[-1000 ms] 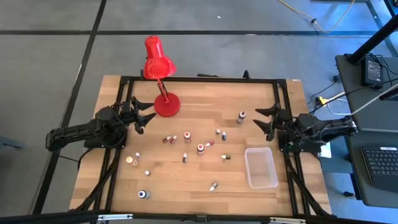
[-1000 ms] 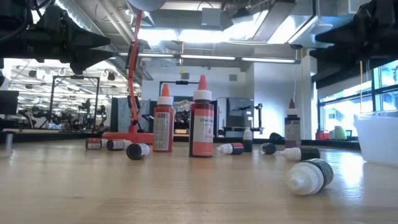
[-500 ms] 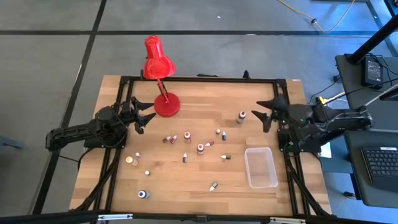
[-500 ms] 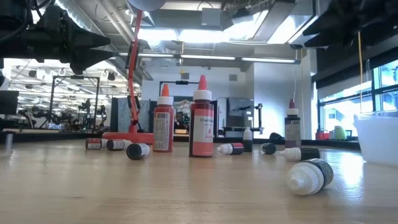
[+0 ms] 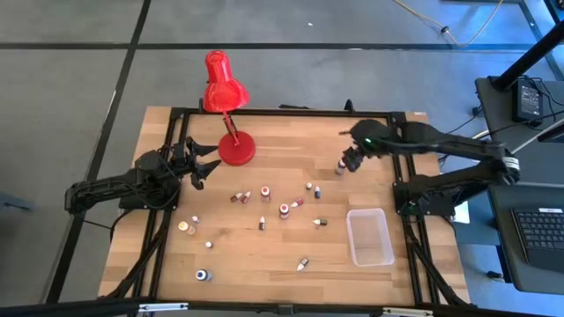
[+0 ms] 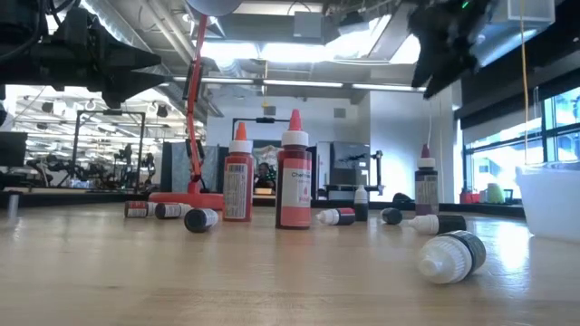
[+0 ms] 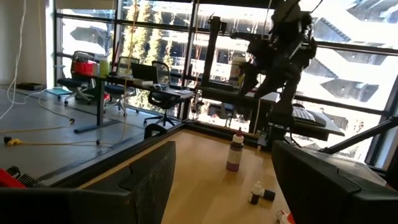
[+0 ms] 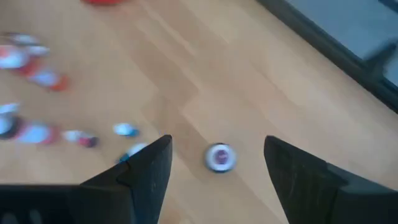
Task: Pick & Place food coloring
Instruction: Put the big purple bottle into the transparent container
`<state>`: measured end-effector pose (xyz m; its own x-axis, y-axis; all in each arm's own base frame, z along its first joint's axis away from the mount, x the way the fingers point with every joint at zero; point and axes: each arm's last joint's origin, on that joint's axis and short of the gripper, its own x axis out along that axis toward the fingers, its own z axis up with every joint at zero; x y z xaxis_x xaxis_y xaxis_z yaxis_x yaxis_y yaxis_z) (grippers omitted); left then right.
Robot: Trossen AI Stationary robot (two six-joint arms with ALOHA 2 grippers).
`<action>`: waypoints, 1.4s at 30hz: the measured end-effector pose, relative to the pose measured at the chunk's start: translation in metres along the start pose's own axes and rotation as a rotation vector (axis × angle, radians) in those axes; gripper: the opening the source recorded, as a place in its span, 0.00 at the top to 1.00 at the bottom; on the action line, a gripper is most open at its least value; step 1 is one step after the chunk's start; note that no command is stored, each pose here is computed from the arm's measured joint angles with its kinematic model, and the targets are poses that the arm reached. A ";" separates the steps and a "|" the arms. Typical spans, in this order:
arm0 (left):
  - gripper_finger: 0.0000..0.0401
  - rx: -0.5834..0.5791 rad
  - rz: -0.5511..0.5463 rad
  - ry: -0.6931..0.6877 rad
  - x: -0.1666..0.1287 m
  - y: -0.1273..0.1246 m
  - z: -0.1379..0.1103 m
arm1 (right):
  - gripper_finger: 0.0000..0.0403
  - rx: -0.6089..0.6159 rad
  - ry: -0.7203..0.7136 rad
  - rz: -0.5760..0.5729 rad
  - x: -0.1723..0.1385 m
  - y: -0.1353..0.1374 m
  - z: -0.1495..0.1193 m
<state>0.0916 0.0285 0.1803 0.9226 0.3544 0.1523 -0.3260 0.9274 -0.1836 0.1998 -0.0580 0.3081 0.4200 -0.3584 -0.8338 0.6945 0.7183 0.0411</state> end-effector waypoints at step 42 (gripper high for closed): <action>0.35 -0.042 -0.001 0.000 0.000 0.000 0.000 | 0.71 -0.122 0.428 -0.040 0.107 0.001 0.001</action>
<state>0.0917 0.0284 0.1803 0.9228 0.3539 0.1523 -0.3164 0.9217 -0.2242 0.2460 -0.0968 0.2194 0.0966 -0.1265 -0.9873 0.6206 0.7831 -0.0397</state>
